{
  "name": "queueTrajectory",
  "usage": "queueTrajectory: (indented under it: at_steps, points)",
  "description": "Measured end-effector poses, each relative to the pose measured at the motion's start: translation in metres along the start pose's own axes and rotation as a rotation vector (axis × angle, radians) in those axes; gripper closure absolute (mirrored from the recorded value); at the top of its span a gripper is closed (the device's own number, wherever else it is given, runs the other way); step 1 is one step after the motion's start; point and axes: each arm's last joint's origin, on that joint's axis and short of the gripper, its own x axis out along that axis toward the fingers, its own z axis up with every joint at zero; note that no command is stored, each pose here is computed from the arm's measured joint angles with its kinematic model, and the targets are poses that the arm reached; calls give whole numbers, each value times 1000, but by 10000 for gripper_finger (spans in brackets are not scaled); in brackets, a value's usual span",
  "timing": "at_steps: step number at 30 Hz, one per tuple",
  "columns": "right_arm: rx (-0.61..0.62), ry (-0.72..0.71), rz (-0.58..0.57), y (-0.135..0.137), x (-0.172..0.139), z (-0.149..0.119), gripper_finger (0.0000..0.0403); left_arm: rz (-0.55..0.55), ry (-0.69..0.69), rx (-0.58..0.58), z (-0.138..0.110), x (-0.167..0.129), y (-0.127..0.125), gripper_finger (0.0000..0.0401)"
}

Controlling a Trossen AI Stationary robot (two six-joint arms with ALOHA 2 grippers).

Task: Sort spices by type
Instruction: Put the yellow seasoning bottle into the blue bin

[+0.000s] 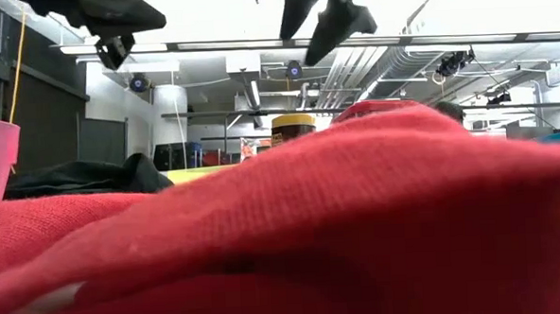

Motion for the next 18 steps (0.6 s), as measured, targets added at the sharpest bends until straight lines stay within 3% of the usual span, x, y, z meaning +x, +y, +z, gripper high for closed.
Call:
queueTrajectory:
  at_steps: [5,11,18]
  points:
    - [14,-46,28,-4,19,-1,150,-12,-24,1,2,0,-2,401]
    - [120,-60,34,-9,27,-1,150,-10,-22,3,2,1,-2,401]
    - [36,-45,44,-9,28,-2,150,-14,-34,40,3,1,-3,401]
